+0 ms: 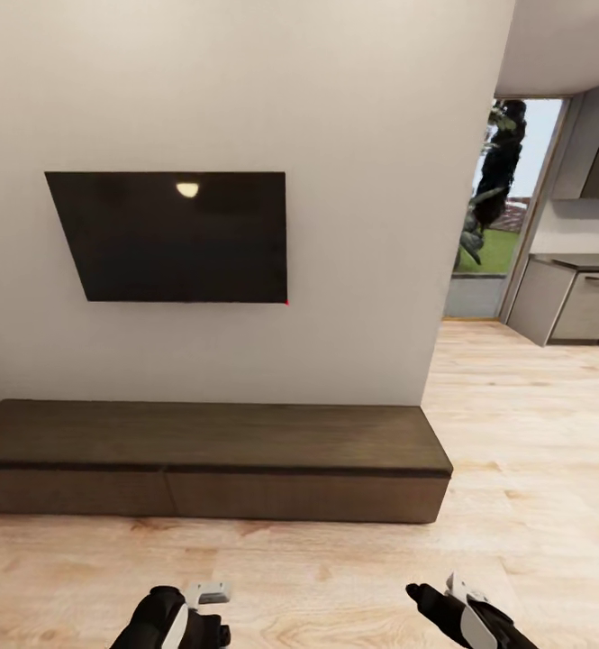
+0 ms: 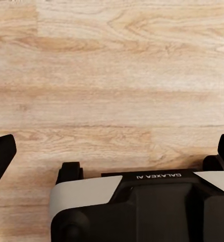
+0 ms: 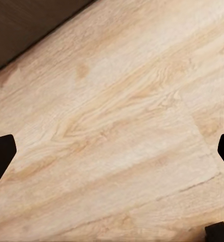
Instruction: Place each of the two pumpkins and all three candles from the living room inside a cabinet in the living room (use any cabinet), then make sure every cabinet is closed, and position the cauldron so it is next to a table in the living room.
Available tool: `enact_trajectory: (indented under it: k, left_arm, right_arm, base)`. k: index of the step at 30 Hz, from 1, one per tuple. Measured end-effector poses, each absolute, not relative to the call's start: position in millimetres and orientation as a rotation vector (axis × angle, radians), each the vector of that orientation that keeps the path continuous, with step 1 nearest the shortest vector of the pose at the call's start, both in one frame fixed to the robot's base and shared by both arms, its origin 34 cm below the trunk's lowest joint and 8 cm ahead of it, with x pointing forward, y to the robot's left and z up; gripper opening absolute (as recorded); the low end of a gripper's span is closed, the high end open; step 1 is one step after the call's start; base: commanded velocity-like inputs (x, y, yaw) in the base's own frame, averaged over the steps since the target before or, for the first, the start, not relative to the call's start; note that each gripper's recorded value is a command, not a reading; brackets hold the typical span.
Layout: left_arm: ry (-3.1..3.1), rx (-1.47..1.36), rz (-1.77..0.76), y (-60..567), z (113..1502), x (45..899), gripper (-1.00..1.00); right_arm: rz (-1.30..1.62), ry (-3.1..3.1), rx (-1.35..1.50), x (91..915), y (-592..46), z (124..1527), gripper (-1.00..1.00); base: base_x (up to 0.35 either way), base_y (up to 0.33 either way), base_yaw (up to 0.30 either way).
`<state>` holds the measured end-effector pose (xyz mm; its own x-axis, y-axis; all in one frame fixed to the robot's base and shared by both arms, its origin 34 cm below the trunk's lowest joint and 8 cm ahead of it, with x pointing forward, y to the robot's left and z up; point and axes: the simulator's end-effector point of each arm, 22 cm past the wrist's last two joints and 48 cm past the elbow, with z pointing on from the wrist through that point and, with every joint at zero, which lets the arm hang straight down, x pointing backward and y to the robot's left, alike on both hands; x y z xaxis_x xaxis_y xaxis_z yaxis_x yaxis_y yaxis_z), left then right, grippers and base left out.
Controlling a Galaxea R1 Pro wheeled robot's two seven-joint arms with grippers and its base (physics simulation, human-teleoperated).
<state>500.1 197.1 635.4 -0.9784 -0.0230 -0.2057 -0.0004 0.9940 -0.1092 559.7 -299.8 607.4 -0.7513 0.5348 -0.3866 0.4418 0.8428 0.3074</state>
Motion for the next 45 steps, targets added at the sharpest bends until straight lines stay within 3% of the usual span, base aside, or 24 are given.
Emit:
enact_trajectory:
  k: [18,30,31,33,45]
  left_arm:
    - [2.754,-0.036,-0.216,161.0,693.6,581.2,1.00]
    - [2.740,-0.153,-0.341,176.0,710.1,589.4,1.00]
    - [2.781,-0.194,-0.584,157.6,716.6,575.1,1.00]
    - [2.764,-0.198,-0.659,156.1,719.3,576.2,1.00]
    - [2.633,-0.361,-0.946,176.5,729.5,588.9,1.00]
  right_arm:
    - [0.515,2.192,0.793,677.0,-246.3,697.8,1.00]
    - [0.539,2.081,0.912,688.2,-279.0,713.0,1.00]
    - [0.693,1.956,1.218,674.8,-280.3,698.3,1.00]
    - [0.754,1.902,1.308,668.3,-287.1,690.4,1.00]
    - [0.873,1.759,1.440,668.2,-283.1,675.1,1.00]
  base:
    - [0.219,0.000,0.000]
    - [0.007,0.000,0.000]
    - [0.000,0.000,0.000]
    - [0.000,0.000,0.000]
    - [0.000,0.000,0.000]
